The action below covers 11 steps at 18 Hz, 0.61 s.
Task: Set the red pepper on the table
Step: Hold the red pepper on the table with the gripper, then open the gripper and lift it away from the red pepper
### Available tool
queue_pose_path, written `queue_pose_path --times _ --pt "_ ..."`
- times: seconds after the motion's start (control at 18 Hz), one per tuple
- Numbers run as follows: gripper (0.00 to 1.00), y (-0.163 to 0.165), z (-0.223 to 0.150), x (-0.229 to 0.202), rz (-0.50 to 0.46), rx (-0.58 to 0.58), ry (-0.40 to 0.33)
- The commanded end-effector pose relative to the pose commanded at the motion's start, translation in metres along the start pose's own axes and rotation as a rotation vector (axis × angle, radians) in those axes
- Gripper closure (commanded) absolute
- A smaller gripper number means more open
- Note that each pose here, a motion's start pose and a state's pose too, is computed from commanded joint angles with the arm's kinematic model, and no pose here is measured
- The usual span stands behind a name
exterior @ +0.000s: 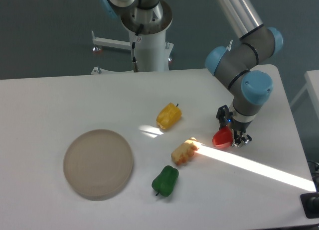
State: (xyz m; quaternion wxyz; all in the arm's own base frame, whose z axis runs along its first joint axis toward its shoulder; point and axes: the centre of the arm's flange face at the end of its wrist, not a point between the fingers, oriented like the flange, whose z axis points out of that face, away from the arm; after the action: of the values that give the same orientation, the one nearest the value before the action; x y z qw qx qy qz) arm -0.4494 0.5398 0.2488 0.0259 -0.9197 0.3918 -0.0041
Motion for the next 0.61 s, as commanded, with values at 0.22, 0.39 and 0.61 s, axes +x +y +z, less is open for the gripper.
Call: queue_pose_path --times 0.22,0.39,0.61 --pt "0.24 0.0 -0.0017 -0.0005 0.0 -0.001 -0.008" --pt "0.19 0.0 -0.0017 -0.0005 0.0 -0.001 -0.008" --pt "0.0 -0.0001 -0.0071 -0.0006 -0.001 -0.003 -0.015"
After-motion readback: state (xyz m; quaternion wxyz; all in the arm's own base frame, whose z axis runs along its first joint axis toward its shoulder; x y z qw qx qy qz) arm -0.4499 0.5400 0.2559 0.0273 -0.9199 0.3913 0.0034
